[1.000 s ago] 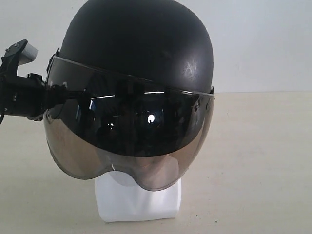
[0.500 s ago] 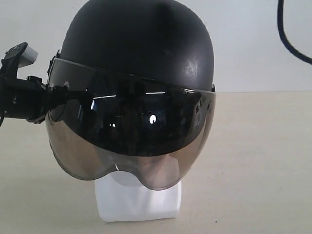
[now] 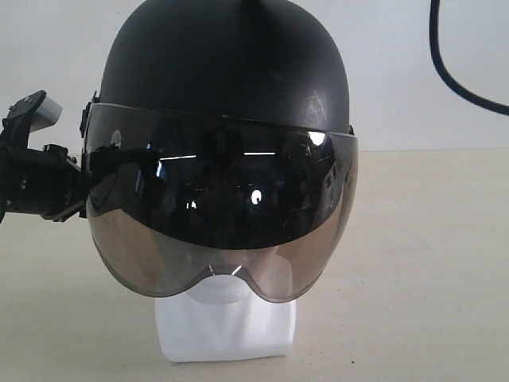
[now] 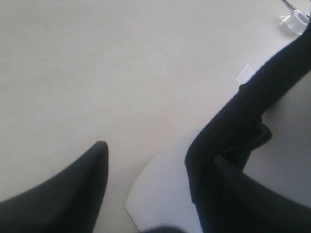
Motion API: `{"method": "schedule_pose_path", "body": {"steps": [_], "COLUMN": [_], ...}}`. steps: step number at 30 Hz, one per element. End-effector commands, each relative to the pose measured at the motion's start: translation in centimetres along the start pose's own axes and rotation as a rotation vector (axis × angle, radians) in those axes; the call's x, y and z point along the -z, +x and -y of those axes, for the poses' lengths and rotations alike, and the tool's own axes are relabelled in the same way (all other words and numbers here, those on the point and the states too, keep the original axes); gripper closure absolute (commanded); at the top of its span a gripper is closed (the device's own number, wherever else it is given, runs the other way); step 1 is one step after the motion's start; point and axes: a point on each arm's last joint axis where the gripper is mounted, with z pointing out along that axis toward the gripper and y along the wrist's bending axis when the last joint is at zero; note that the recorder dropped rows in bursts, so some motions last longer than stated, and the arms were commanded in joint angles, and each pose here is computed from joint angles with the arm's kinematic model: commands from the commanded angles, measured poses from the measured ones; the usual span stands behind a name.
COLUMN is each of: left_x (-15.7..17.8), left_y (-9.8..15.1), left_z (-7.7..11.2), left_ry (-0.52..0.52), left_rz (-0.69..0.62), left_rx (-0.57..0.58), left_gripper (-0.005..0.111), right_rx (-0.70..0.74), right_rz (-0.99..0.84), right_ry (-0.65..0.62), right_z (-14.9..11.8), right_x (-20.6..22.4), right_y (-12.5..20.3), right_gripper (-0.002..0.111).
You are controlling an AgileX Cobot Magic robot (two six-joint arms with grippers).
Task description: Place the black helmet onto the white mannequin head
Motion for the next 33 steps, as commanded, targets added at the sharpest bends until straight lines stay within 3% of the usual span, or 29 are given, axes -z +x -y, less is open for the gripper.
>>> {"method": "schedule_pose_path", "body": {"steps": [1, 6, 10, 17, 21, 33], "left_x": [0.0, 0.0, 0.1, 3.1, 3.7, 5.4], "left_y": [0.6, 0.3, 0.2, -1.8, -1.9, -1.7], "left_z": [-0.2, 0.4, 0.5, 2.0, 2.2, 2.0], "left_ry": [-0.024, 0.048, 0.045, -0.028, -0.056, -0.069], "left_rz": [-0.026, 0.009, 0.011, 0.115, 0.109, 0.135], "left_rx": [-0.017, -0.02, -0.029, -0.112, -0.143, -0.088], "left_gripper": [0.058, 0.058, 0.058, 0.058, 0.058, 0.06], "right_rx": [0.009, 0.013, 0.017, 0.019, 0.019, 0.026], "right_rz": [-0.051, -0.054, -0.06, -0.072, -0.072, -0.08], "right_ry": [-0.021, -0.022, -0.026, -0.03, -0.03, -0.029], "right_z": [-0.1, -0.1, -0.2, -0.2, -0.2, -0.2], "right_x": [-0.5, -0.5, -0.5, -0.5, -0.5, -0.5], "right_y": [0.6, 0.6, 0.7, 0.8, 0.8, 0.9], "right_gripper": [0.109, 0.109, 0.109, 0.109, 0.109, 0.109]}}
